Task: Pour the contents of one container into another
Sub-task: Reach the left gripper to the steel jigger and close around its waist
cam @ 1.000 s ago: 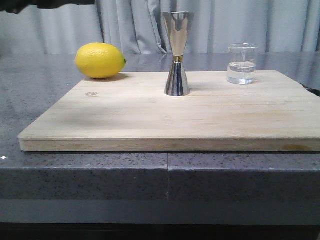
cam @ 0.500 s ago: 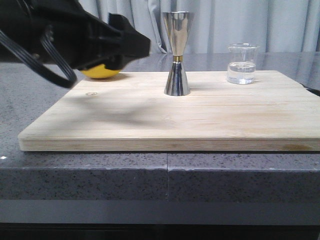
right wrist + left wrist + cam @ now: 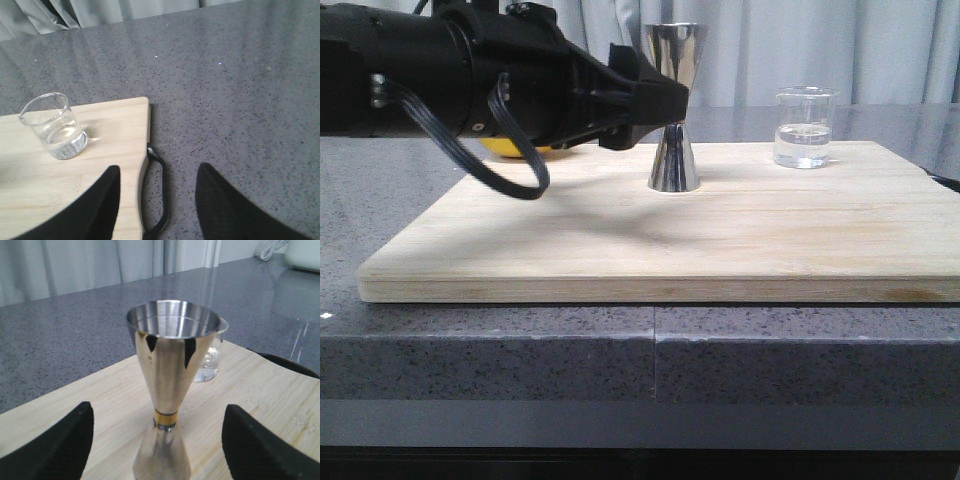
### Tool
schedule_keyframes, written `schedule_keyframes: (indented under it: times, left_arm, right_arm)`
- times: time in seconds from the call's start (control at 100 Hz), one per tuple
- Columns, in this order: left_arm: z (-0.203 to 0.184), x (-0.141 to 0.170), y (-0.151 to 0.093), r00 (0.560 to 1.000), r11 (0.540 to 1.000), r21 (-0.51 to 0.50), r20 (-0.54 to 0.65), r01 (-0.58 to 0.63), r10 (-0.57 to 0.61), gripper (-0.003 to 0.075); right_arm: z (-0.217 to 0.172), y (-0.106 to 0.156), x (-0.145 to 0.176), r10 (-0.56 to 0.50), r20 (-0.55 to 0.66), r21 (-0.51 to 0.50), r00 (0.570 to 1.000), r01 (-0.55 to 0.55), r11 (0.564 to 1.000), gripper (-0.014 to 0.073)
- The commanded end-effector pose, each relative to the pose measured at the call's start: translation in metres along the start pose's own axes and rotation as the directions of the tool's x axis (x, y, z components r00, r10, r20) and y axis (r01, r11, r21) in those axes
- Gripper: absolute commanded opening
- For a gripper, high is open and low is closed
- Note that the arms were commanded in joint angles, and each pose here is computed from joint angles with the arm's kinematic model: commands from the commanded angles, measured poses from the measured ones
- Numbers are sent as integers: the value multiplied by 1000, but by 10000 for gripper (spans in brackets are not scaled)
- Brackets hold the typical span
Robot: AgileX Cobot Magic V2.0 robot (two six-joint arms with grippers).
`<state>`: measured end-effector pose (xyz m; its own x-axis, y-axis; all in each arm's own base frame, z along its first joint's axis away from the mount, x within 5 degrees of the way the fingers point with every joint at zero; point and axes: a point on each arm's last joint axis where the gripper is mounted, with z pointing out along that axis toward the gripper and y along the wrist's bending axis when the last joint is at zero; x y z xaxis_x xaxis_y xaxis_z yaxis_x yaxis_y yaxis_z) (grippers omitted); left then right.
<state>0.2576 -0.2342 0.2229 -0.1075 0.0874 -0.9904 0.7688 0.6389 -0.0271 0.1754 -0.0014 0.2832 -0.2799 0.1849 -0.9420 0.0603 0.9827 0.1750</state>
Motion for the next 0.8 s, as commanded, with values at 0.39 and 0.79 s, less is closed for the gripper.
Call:
schedule_keyframes:
  times: [0.39, 0.79]
  left_arm:
    - [26, -19, -4, 992, 997, 81, 122, 10, -19, 493]
    - [41, -20, -4, 991, 993, 116, 127, 15, -30, 493]
  right_arm:
    - [-2, 3, -21, -7, 131, -18, 991, 10, 1000, 317]
    - [8, 3, -17, -10, 101, -12, 995, 11, 1000, 316]
